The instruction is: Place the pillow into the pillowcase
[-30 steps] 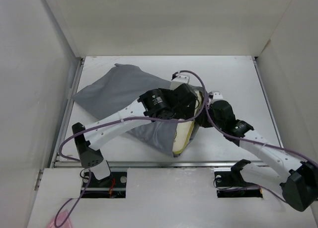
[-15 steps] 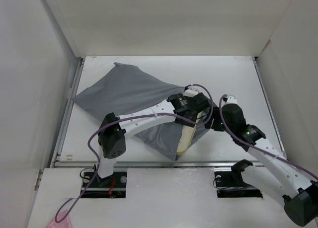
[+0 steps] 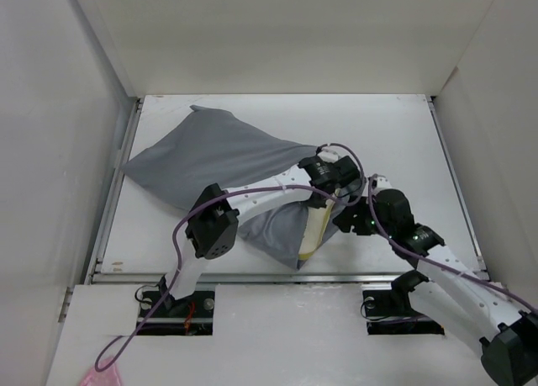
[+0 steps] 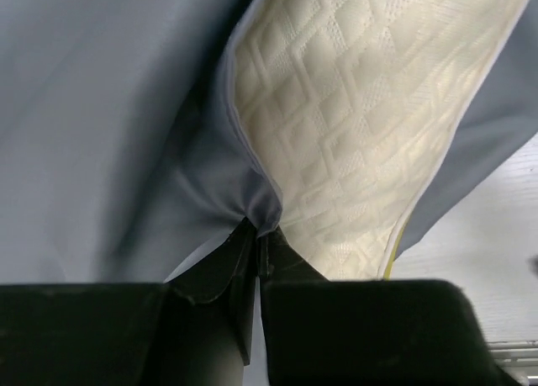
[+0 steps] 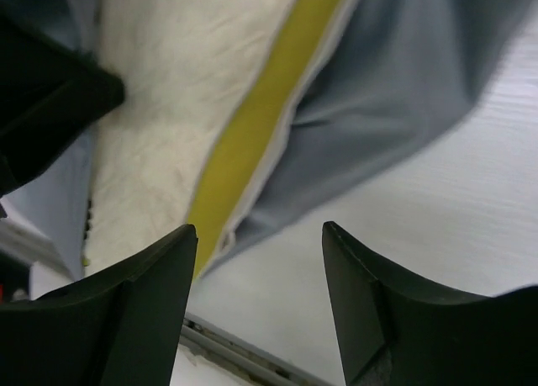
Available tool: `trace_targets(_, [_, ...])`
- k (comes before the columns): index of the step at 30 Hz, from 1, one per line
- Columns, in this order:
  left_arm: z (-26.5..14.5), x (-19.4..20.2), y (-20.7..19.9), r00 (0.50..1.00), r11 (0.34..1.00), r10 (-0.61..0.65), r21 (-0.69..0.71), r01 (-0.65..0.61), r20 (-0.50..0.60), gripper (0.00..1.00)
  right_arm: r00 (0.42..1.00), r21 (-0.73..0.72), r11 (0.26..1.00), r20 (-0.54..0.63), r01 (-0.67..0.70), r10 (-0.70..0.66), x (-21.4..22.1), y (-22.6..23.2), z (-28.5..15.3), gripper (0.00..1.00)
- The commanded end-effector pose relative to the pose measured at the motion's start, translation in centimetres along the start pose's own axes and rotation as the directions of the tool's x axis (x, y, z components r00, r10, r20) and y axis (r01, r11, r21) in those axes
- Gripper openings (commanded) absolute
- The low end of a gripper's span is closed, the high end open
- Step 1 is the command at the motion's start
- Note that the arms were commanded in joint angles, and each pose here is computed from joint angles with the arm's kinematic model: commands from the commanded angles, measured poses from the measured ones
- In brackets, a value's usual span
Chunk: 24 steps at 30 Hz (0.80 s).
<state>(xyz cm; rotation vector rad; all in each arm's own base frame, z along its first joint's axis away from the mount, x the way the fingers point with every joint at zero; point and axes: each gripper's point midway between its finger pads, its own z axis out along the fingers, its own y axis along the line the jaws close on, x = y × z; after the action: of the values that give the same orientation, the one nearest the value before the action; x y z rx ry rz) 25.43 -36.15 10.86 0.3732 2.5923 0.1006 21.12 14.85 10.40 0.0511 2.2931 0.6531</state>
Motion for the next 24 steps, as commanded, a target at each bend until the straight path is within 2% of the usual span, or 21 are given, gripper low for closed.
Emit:
trace_targets(1, [-3.3, -2.7, 1.4, 0.996, 0.998, -0.055, 0.024, 0.053, 0.067, 0.0, 0.994, -0.319, 0.947, 0.105, 0.029, 0.004, -1.8, 5.4, 0.6, 0.66])
trace_targets(3, [-4.6, -2.7, 1.0, 0.997, 0.997, -0.038, 0.065, 0.033, 0.072, 0.0, 0.991, -0.395, 0.919, 0.128, 0.023, 0.03, -1.8, 6.6, 1.0, 0.61])
trace_targets(5, [-5.7, -2.7, 0.2, 0.997, 0.994, -0.016, 0.111, 0.007, 0.074, 0.0, 0.979, -0.428, 0.902, 0.201, 0.054, 0.036, -3.0, 7.6, 1.3, 0.53])
trace_targets(6, [-6.3, -3.1, 0.1, 0.996, 0.991, -0.025, 0.13, 0.014, 0.081, 0.0, 0.983, -0.397, 0.916, 0.181, 0.064, 0.01, -2.6, 7.2, 2.4, 0.45])
trace_targets(7, [-7.2, -2.9, -0.1, 0.996, 0.991, 0.005, 0.135, -0.016, 0.086, 0.0, 0.98, -0.365, 0.928, 0.199, 0.074, 0.0, -3.7, 7.4, 2.8, 0.41])
trace_targets(9, [-7.9, -2.7, -0.3, 0.997, 0.989, 0.015, 0.147, -0.026, 0.078, 0.0, 0.99, -0.316, 0.947, 0.143, 0.059, -0.014, -2.7, 6.3, 4.8, 0.39])
trace_targets(11, [-8.7, -2.9, -0.1, 0.996, 0.986, 0.018, 0.166, -0.033, 0.086, 0.0, 0.99, -0.348, 0.935, 0.142, 0.068, -0.02, -2.7, 6.8, 5.6, 0.37])
trace_targets(12, [-8.8, -2.6, -0.5, 0.997, 0.982, 0.021, 0.186, -0.034, 0.071, 0.0, 0.98, -0.397, 0.912, 0.198, 0.099, -0.02, -4.0, 8.0, 5.6, 0.34])
trace_targets(13, [-9.2, -2.5, -0.5, 0.997, 0.978, 0.034, 0.204, -0.047, 0.07, 0.0, 0.983, -0.417, 0.905, 0.182, 0.083, -0.006, -3.7, 8.3, 6.4, 0.27])
trace_targets(14, [-9.5, -2.5, -1.4, 0.997, 0.971, 0.034, 0.234, -0.05, 0.073, 0.0, 0.982, -0.468, 0.878, 0.191, 0.097, -0.007, -3.8, 9.4, 6.4, 0.25])
trace_targets(15, [-9.6, -2.3, -1.5, 0.996, 0.966, 0.059, 0.247, -0.074, 0.069, 0.0, 0.964, -0.511, 0.85, 0.264, 0.128, 0.014, -5.5, 10.7, 6.1, 0.23])
trace_targets(18, [-12.1, -2.1, -3.6, 0.993, 0.925, 0.09, 0.363, -0.112, 0.077, 0.0, 0.966, -0.56, 0.823, 0.253, 0.095, 0.061, -5.0, 11.7, 7.6, 0.2])
trace_targets(19, [-12.5, -2.2, -3.8, 0.992, 0.918, 0.095, 0.378, -0.119, 0.082, 0.0, 0.946, -0.596, 0.795, 0.309, 0.11, 0.101, -6.4, 12.6, 7.2, 0.19])
trace_targets(20, [-13.1, -1.9, -4.5, 0.991, 0.906, 0.105, 0.403, -0.128, 0.081, 0.0, 0.949, -0.621, 0.78, 0.282, 0.069, 0.14, -6.1, 12.9, 8.0, 0.19])
trace_targets(22, [-13.5, -1.9, -4.7, 0.99, 0.896, 0.112, 0.423, -0.136, 0.082, 0.0, 0.911, -0.693, 0.708, 0.368, 0.136, 0.186, -7.9, 14.5, 6.5, 0.19])
trace_targets(24, [-13.8, -1.2, -5.5, 0.99, 0.878, 0.129, 0.456, -0.144, 0.065, 0.0, 0.903, -0.719, 0.688, 0.354, 0.098, 0.242, -8.3, 14.7, 7.2, 0.17])
